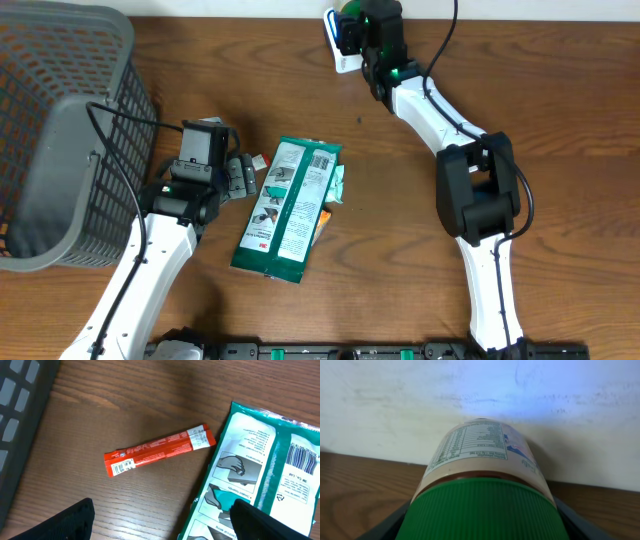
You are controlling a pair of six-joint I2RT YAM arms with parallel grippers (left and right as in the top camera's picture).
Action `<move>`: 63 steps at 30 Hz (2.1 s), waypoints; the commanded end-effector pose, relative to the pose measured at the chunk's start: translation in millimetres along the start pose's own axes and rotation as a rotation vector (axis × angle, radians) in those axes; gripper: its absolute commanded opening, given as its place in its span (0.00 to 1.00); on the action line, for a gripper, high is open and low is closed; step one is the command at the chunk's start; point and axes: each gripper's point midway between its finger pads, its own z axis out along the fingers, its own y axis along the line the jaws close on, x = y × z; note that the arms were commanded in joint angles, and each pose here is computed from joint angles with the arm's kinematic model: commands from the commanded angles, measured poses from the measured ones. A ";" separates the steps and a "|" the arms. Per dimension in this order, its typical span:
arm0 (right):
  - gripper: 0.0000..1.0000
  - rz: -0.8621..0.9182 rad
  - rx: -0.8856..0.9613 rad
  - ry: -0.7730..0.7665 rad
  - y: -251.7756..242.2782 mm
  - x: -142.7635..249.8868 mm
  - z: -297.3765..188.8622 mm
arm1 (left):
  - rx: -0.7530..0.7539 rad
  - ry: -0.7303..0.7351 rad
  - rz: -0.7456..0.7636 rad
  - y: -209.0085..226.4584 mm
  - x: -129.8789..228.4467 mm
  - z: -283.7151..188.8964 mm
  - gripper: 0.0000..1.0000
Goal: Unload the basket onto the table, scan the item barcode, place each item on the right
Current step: 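Carry the jar up under the white scanner with the right gripper, then move the jar to the far right and set it on the table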
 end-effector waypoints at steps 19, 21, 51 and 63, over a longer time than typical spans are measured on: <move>0.01 0.037 -0.034 -0.159 4.2 -20.7 11.5 | 0.000 -0.015 -0.011 -0.1 -7.3 -2.6 0.88; 0.01 0.031 -0.055 -0.198 9.4 -36.5 5.6 | 0.000 -0.015 -0.011 -0.1 -7.3 -2.6 0.88; 0.01 0.105 0.440 0.867 -157.5 33.1 -334.3 | 0.000 -0.015 -0.011 -0.1 -7.3 -2.6 0.88; 0.04 0.478 0.710 0.787 -289.1 146.2 -347.2 | 0.000 -0.015 -0.011 -0.1 -7.3 -2.6 0.88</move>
